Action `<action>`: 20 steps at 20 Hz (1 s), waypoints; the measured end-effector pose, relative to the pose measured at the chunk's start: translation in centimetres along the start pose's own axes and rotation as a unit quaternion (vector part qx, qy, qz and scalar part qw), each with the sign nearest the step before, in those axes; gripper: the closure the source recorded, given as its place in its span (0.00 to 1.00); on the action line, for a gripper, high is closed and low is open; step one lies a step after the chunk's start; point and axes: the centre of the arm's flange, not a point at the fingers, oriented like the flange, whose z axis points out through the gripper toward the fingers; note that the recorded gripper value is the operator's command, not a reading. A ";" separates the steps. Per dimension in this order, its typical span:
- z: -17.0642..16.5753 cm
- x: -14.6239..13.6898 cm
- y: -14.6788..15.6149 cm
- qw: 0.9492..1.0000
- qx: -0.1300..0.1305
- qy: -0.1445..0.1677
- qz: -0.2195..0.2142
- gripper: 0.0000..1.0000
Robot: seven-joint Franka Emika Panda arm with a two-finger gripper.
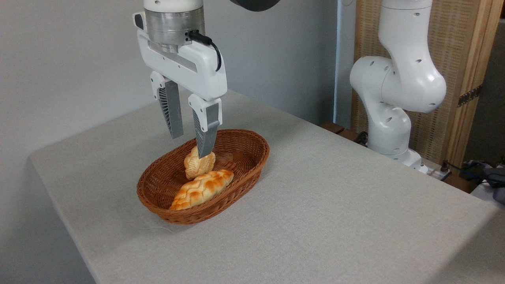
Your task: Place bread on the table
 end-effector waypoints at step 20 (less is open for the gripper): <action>-1.3 -0.2 -0.7 1.000 0.007 0.009 -0.005 0.00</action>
